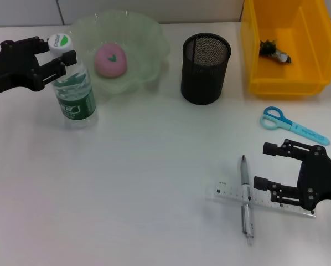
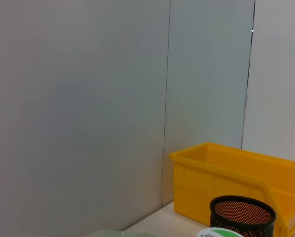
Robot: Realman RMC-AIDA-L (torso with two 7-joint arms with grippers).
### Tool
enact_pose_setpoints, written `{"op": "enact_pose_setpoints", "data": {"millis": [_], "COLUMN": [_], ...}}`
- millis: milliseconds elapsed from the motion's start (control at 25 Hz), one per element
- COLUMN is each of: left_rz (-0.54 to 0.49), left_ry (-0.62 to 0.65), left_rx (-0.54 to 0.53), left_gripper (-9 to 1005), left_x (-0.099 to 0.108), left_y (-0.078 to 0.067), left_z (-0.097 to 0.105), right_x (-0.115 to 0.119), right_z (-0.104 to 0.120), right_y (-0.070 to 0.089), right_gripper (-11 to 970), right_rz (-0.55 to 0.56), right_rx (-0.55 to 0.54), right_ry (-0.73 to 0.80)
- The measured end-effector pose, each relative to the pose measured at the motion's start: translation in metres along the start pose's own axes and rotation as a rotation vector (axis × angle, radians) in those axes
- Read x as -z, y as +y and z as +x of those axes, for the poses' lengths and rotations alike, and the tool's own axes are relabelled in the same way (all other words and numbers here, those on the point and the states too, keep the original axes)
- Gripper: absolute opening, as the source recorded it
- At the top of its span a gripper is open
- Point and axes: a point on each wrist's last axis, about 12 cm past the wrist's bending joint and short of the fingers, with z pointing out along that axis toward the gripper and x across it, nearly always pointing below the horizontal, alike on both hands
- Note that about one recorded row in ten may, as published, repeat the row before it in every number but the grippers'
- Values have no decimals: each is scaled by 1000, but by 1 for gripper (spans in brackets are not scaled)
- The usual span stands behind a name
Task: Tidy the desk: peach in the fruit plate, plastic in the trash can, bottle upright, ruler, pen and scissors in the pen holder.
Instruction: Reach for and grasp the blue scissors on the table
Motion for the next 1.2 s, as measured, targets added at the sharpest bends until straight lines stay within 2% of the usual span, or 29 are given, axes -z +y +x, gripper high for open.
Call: {"op": "enact_pose_setpoints", "data": {"millis": [1200], "left_rz": [-7], "left_ry": [8], "left_rx": [4], "left_gripper": [446], "left_x": [-3], "left_y": [-2], "left_z": [3], "right_x": [2], "right_z": [2], "right_y": [1], "right_gripper": [743], "right_rz": [6], "right_rx": [-3], "right_ry": [6]}}
